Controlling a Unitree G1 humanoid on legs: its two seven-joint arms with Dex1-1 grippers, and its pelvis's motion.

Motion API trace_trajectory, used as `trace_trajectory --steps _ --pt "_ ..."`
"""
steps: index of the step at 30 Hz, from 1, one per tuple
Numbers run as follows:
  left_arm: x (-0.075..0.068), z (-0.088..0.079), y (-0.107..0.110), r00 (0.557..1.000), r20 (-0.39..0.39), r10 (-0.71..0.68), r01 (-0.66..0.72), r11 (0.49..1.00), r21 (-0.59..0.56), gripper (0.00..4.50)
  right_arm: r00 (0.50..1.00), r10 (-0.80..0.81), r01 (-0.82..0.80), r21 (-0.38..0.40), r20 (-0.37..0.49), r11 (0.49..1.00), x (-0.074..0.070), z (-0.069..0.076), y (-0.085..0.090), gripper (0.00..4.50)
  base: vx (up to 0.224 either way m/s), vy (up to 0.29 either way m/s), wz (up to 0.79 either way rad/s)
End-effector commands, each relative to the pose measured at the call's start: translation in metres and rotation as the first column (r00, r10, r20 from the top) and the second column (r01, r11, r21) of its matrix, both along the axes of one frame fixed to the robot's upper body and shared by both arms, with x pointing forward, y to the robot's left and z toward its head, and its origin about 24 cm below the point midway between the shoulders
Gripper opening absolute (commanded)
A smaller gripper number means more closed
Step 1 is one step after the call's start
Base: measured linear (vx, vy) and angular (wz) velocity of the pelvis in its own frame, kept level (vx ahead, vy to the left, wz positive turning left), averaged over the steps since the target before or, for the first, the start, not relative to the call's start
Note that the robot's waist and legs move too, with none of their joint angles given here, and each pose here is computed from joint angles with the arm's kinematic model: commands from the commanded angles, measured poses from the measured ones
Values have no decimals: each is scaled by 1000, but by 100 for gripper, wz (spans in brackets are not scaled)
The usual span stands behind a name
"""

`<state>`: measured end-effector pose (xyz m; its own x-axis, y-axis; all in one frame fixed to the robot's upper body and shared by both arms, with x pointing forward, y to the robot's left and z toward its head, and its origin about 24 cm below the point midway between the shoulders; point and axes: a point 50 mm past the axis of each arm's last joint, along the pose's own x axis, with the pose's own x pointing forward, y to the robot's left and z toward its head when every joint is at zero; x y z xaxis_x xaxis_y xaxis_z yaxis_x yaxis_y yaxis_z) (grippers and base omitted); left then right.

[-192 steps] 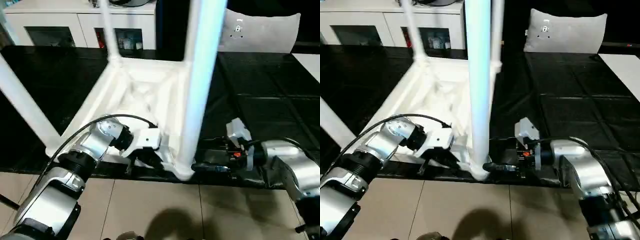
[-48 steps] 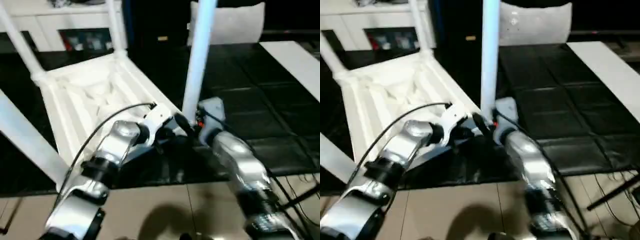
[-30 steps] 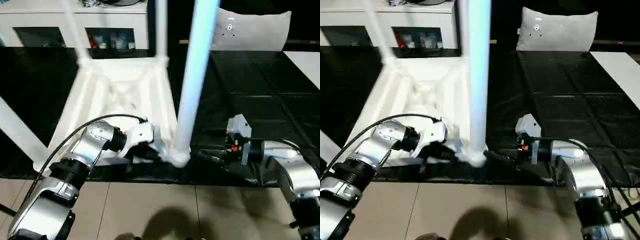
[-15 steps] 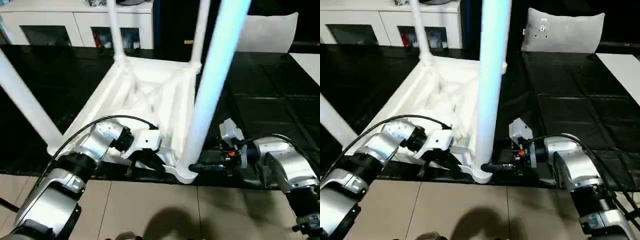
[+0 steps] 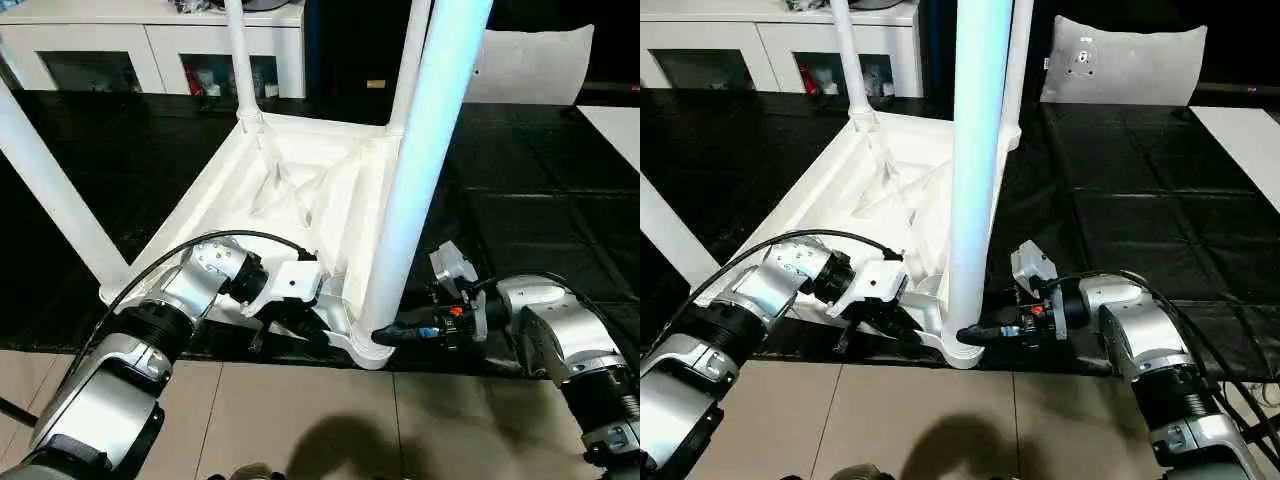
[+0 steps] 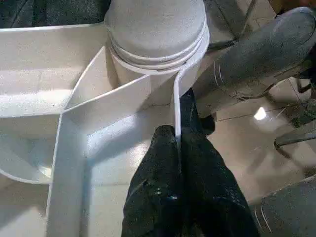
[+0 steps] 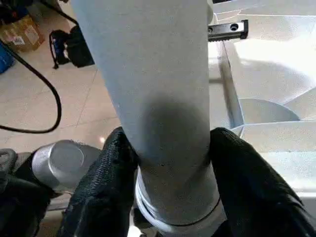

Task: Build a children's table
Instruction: Rotate leg to tighten

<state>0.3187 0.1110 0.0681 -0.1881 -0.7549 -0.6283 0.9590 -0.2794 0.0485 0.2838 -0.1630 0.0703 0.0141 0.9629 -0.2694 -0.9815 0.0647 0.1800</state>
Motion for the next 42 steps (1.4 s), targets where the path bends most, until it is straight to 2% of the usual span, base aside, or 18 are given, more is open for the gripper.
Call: trace_trajectory --steps 1,6,10,13,17,18,19,20,21,23,25,26,30,33,37,38,39,42 --pt "6 15 -3 1000 26 3 -2 1000 -27 0 1000 -15 16 26 -10 1000 0 7 4 200 0 0 0" --pt "12 13 -2 983 17 182 -180 981 -74 0 995 -97 97 -32 -12 995 -4 4 6 195 0 0 0" --pt "19 21 -16 922 -54 383 -386 902 -194 0 927 -375 375 -4 16 927 5 -2 18 193 0 0 0" --pt "20 22 -29 893 -88 441 -449 863 -232 0 879 -477 477 1 20 879 10 -5 25 193 0 0 0" --pt "23 20 -49 838 -95 538 -543 801 -253 0 733 -680 680 -1 21 734 24 -10 41 192 0 0 0" --pt "23 20 -49 838 -95 538 -543 801 -253 0 733 -680 680 -1 21 734 24 -10 41 192 0 0 0" --pt "24 20 -54 824 -98 558 -563 786 -256 0 693 -721 721 5 20 693 28 -11 46 191 0 0 0" --pt "27 22 -66 776 -105 622 -623 732 -275 0 584 -811 811 14 19 585 37 -12 60 191 0 0 0" --pt "28 23 -70 761 -109 639 -641 716 -277 0 550 -835 835 15 17 550 39 -12 64 191 0 0 0" --pt "29 24 -78 739 -96 667 -661 689 -297 0 506 -863 863 7 6 506 41 -13 75 191 0 0 0" --pt "30 25 -80 730 -91 678 -668 679 -303 0 493 -870 870 8 2 493 42 -13 78 191 0 0 0" --pt "29 24 -84 721 -63 690 -672 674 -308 0 452 -892 891 27 26 452 43 -12 82 247 0 0 0" --pt "29 21 -85 706 -53 707 -684 660 -309 0 395 -915 915 58 77 400 44 -9 79 279 0 0 0" --pt "29 20 -82 701 -51 712 -689 656 -307 0 386 -918 917 73 90 393 44 -8 76 304 0 0 0" --pt "31 18 -70 711 -11 703 -674 676 -297 0 372 -923 917 115 101 382 42 -6 56 344 0 0 0" --pt "30 17 -65 728 2 686 -655 697 -292 0 392 -913 904 134 113 405 40 -5 46 350 0 0 0" --pt "29 13 -54 762 35 646 -614 740 -275 0 472 -875 861 159 110 484 33 -1 32 358 0 0 0" --pt "27 11 -46 794 55 605 -575 778 -254 0 561 -818 800 169 127 575 25 2 20 388 0 0 0"
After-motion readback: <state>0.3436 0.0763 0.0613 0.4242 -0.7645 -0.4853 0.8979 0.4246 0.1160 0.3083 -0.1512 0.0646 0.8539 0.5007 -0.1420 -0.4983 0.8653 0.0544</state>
